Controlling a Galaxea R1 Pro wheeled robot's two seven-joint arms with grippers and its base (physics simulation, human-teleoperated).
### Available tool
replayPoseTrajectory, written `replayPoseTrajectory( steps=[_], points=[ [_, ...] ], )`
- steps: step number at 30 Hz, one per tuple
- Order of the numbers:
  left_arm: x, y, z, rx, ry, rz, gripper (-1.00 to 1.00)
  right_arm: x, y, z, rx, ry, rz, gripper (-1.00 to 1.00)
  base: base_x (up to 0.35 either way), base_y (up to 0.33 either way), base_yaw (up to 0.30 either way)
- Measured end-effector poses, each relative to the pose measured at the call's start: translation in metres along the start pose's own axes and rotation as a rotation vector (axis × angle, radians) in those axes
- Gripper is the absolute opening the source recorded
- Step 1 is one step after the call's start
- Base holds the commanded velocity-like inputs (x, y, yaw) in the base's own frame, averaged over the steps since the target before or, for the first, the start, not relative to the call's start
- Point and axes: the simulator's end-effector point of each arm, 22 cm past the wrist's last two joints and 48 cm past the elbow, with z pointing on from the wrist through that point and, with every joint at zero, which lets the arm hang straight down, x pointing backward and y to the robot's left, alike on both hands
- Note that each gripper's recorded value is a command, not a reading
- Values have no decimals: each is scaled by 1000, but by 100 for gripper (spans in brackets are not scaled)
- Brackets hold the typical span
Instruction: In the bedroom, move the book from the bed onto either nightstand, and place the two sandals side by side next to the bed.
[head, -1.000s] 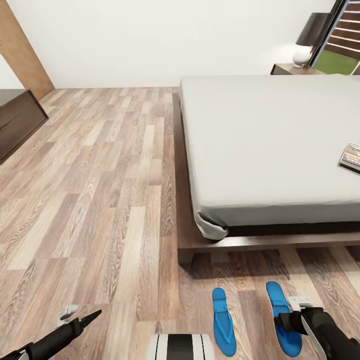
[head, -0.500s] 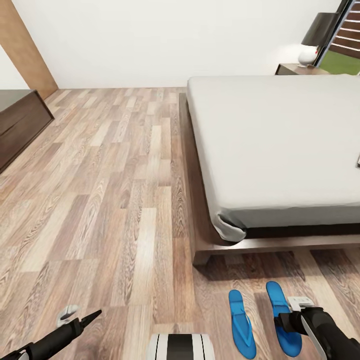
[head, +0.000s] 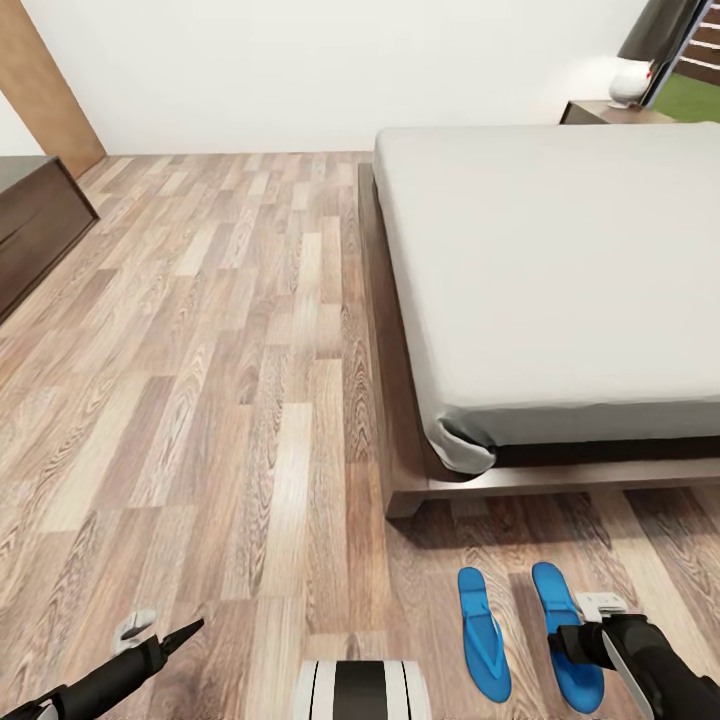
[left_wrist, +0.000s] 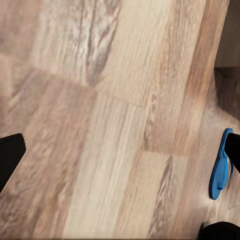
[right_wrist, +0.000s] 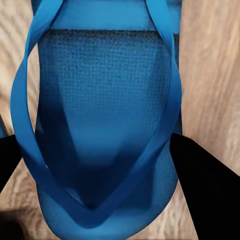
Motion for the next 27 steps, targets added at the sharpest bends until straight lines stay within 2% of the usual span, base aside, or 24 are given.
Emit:
replayPoseTrajectory(
  steps=[14,15,19,20,23,27],
  points=[
    [17,15,5,-23,34,-25,100,14,2,16,-1,40,-7,-100,0,0,0],
    [17,15,5,-23,33,-25,100,12,2,15,-1,32,-8,-100,0,0,0],
    [17,15,5,-21,33,-24,100,-20,6,15,-4,-120,-39,-100,0,0,0],
    [17,15,5,-21,33,-24,100,-23,6,15,-4,-138,-43,-100,0,0,0],
    [17,15,5,-22,33,-24,100,-30,7,14,-7,-168,-46,-100,0,0,0],
    [18,15,5,-22,33,-25,100,-31,7,14,-7,-176,-46,-100,0,0,0]
  ],
)
